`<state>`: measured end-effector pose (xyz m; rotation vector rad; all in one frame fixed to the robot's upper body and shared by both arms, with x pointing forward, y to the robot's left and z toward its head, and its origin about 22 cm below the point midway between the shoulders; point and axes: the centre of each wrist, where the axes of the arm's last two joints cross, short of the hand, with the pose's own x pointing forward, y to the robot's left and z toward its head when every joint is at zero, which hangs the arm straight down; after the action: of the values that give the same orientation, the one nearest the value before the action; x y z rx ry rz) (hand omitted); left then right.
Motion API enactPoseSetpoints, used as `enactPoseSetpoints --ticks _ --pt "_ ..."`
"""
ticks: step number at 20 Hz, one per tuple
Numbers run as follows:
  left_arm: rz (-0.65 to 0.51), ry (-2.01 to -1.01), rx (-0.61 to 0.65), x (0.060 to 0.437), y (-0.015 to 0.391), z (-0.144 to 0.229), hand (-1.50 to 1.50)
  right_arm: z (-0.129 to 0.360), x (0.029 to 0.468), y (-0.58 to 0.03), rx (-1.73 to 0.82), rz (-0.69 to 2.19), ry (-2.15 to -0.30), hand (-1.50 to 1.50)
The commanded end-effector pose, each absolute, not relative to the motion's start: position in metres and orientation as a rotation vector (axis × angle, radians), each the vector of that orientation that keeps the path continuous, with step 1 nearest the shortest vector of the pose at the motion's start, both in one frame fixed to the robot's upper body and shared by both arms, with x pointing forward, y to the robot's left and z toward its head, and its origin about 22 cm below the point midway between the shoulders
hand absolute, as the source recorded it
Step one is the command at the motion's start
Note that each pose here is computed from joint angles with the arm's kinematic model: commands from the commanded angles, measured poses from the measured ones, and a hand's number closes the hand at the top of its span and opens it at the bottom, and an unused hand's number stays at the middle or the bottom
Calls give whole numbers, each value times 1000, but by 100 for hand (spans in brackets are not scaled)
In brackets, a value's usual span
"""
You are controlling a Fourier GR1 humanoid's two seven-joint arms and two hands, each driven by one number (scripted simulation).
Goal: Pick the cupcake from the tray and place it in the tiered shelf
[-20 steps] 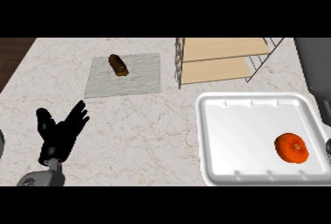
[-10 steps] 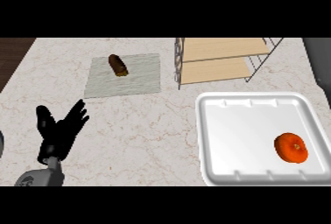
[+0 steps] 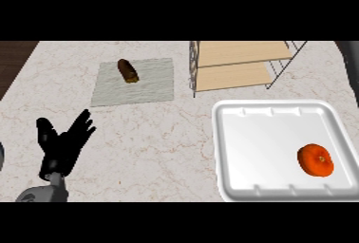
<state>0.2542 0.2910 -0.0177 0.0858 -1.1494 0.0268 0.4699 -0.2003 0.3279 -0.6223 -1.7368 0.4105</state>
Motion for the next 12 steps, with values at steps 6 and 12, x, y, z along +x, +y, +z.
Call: enactPoseSetpoints --ticks 6,12 --pt "16 -1136 84 248 280 -25 0 356 466 -215 -344 96 -1778 -150" --pt "2 -1116 71 250 276 -35 0 371 458 -260 -510 -128 -1817 -150"
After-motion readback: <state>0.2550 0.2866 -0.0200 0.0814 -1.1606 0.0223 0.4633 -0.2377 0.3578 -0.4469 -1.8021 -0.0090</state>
